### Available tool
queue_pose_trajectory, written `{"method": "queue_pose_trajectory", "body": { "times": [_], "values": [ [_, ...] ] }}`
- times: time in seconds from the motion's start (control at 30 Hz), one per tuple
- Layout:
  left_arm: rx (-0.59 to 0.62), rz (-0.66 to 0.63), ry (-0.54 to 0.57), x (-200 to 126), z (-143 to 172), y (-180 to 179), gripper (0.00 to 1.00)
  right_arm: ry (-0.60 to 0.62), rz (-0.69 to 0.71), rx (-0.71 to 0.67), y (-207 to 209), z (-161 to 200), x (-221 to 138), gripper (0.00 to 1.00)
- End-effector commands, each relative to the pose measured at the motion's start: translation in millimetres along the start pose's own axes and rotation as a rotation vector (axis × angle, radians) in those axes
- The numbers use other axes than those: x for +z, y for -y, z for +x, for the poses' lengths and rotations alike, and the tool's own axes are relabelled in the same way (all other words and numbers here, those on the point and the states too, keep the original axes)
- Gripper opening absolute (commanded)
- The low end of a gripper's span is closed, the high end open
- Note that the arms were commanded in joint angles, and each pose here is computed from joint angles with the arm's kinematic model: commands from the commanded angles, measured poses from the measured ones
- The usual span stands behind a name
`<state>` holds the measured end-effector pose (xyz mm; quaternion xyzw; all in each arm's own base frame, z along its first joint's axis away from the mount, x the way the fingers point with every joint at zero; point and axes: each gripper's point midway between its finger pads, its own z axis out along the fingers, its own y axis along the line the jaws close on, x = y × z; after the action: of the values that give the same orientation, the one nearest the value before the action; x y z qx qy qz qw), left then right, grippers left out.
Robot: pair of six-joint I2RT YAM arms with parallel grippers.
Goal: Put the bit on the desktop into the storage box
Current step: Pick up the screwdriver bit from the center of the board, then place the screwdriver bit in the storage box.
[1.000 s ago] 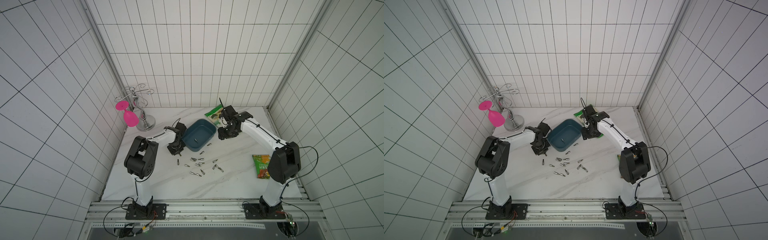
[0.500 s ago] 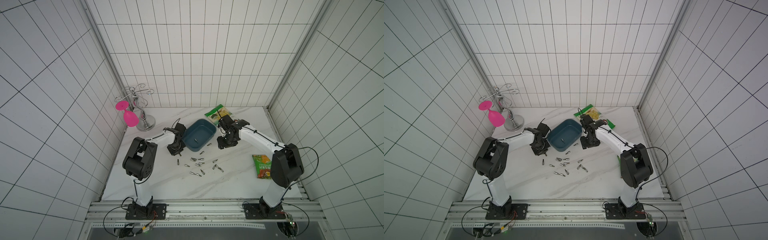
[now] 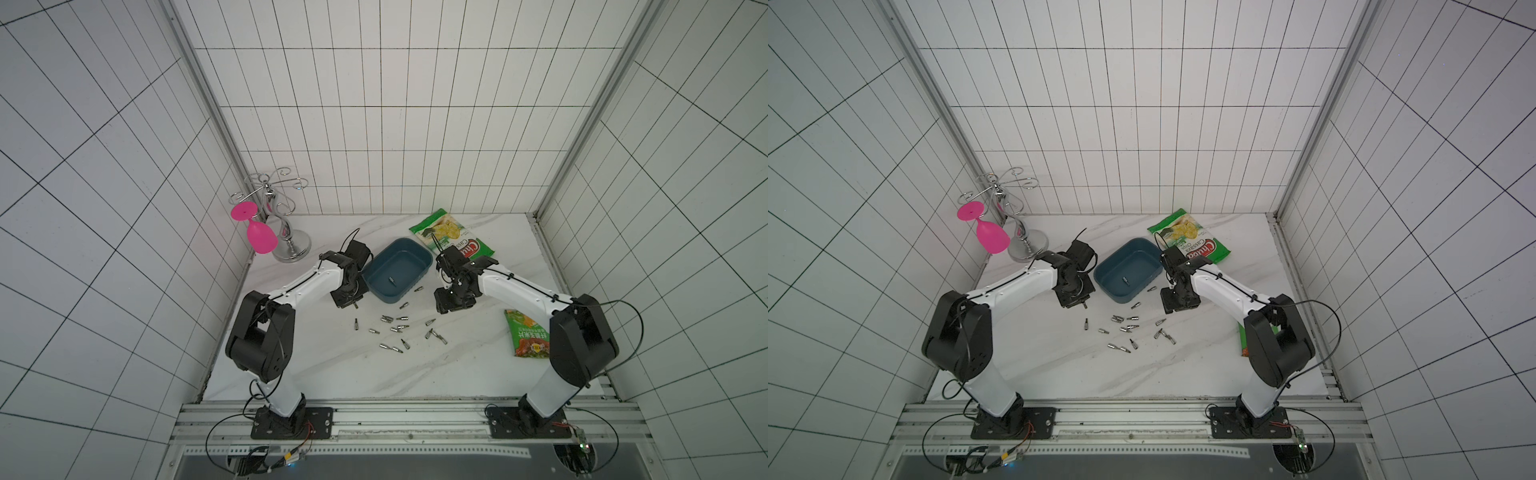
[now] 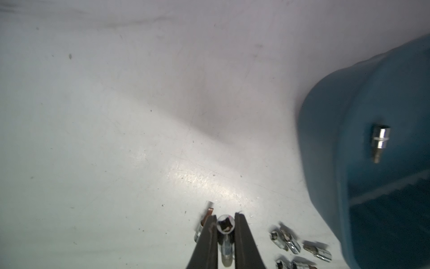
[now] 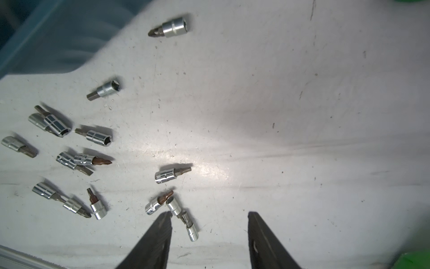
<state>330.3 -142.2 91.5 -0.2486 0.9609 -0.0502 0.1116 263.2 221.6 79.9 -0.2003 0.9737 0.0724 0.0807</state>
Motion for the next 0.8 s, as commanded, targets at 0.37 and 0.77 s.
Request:
{"method": "queue_pose_trajectory", "body": {
  "times": [0.37, 0.77],
  "values": [
    [0.211, 0.116, 0.054, -39.6, -44.3, 89.0, 0.00, 0.034, -0.013, -0.048, -12.4, 29.1, 13.0, 0.55],
    [0.288, 0.111, 0.012, 0.0, -41.7, 133.3, 0.00, -0.007, -0.023, -0.098, -26.5, 38.5, 26.2, 0.52]
  ]
}}
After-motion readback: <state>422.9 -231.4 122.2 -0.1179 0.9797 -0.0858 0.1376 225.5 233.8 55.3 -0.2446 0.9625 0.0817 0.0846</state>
